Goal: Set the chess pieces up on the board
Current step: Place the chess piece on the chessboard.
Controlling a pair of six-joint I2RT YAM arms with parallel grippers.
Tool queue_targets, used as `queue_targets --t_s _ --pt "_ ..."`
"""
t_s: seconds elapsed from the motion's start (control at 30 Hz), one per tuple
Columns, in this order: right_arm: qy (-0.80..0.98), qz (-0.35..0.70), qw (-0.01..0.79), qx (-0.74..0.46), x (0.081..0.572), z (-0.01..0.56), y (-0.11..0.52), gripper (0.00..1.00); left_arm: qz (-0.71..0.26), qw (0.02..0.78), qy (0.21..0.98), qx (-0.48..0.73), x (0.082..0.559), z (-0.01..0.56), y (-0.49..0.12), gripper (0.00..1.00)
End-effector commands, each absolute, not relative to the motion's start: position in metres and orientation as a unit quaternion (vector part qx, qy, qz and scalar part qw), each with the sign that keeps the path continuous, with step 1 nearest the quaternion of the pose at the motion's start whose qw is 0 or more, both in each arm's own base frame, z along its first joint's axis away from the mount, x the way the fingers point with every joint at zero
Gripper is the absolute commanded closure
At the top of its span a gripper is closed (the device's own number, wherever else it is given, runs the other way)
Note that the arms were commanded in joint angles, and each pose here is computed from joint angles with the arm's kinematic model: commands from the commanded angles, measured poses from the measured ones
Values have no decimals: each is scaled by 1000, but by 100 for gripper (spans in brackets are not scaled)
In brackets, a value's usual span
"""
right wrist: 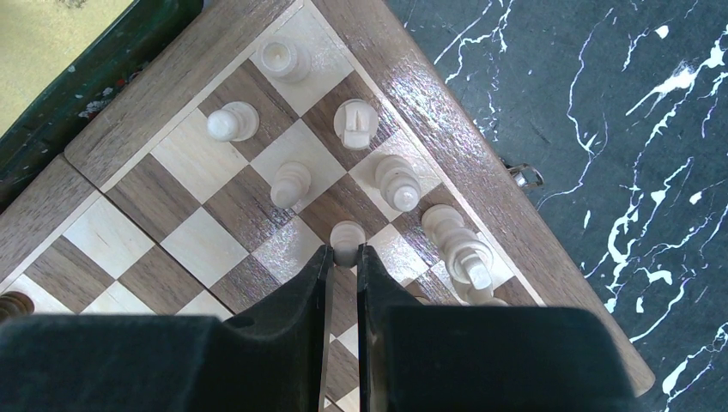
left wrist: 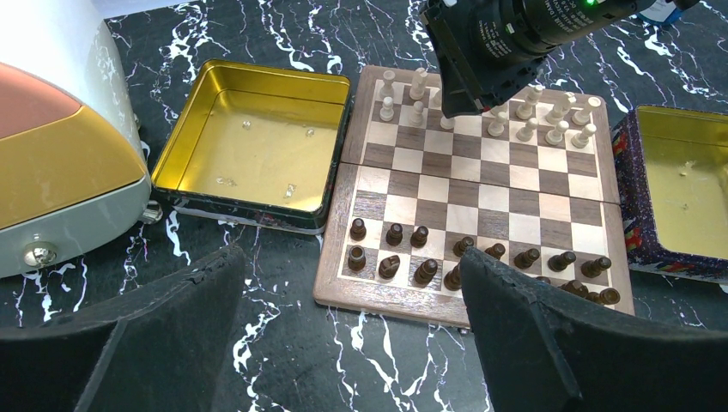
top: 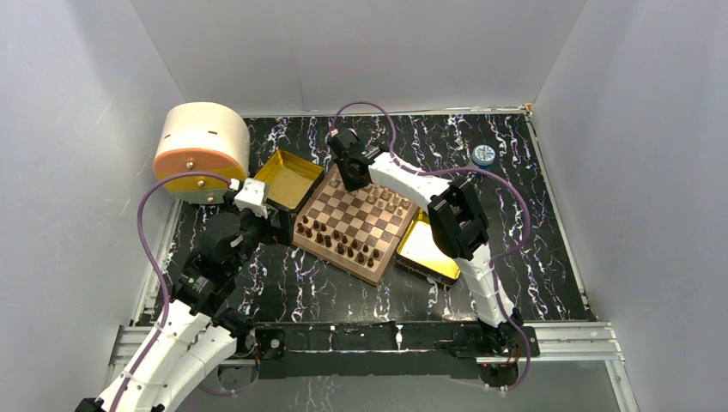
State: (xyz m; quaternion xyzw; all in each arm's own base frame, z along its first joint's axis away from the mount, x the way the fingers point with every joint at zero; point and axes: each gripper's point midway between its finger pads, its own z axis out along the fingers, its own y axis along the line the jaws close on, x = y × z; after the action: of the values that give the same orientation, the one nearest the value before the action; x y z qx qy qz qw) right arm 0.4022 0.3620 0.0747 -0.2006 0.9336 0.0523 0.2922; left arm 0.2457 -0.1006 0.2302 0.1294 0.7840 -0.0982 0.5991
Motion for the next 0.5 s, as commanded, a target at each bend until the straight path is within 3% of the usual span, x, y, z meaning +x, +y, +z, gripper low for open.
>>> queue_targets --t_s 0.0,0.47 --pt "931 70 306 -187 412 79 372 80 -97 607 778 130 247 237 -100 7" --pt "932 67 302 -190 413 75 372 80 -97 608 777 130 246 238 -100 8"
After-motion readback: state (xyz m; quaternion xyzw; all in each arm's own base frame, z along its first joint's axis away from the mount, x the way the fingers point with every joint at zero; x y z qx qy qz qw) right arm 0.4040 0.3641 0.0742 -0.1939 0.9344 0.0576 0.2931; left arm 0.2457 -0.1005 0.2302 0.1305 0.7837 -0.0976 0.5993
